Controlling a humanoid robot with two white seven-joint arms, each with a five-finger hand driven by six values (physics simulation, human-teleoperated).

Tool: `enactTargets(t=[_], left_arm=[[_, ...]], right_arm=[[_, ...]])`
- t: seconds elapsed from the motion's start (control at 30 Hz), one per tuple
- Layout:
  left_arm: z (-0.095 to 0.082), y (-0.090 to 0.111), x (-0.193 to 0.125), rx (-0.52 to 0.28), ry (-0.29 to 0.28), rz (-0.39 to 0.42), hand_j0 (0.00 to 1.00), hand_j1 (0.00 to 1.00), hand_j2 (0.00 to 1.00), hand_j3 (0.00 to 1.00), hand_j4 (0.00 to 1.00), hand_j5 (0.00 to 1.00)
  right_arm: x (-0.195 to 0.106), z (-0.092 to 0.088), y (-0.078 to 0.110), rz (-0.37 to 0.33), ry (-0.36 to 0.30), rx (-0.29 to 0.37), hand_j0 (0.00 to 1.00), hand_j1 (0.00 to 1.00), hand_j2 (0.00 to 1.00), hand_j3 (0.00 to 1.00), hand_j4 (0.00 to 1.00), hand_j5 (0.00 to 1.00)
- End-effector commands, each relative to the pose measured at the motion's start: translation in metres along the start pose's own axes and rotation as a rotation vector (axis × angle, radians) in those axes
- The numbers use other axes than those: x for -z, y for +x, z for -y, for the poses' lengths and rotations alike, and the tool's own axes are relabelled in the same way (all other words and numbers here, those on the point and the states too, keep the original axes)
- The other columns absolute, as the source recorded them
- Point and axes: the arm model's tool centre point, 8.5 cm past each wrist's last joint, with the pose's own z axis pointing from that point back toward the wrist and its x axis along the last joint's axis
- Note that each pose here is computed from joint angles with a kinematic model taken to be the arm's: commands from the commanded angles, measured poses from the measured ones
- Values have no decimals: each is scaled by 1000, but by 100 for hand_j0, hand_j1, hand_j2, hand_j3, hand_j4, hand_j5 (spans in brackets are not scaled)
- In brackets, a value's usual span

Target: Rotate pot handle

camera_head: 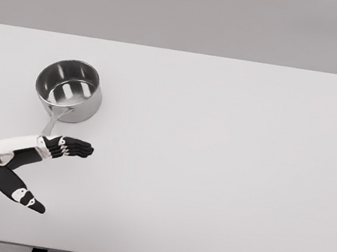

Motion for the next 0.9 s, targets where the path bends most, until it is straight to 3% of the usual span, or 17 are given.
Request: enactTargets(t=[0.0,0.4,0.87], left_arm=[[0,-5,0,-31,-1,-49,100,100,100,100,100,100],[-6,-16,-4,-107,4,-202,100,100,100,100,100,100],[-9,-21,-5,-154,12,-280,100,100,100,100,100,100]], right_arm=[[0,0,0,-1,0,1,100,100,100,100,100,100],[0,0,0,0,0,-1,100,100,100,100,100,100],[0,0,0,0,0,-1,100,100,100,100,100,100]])
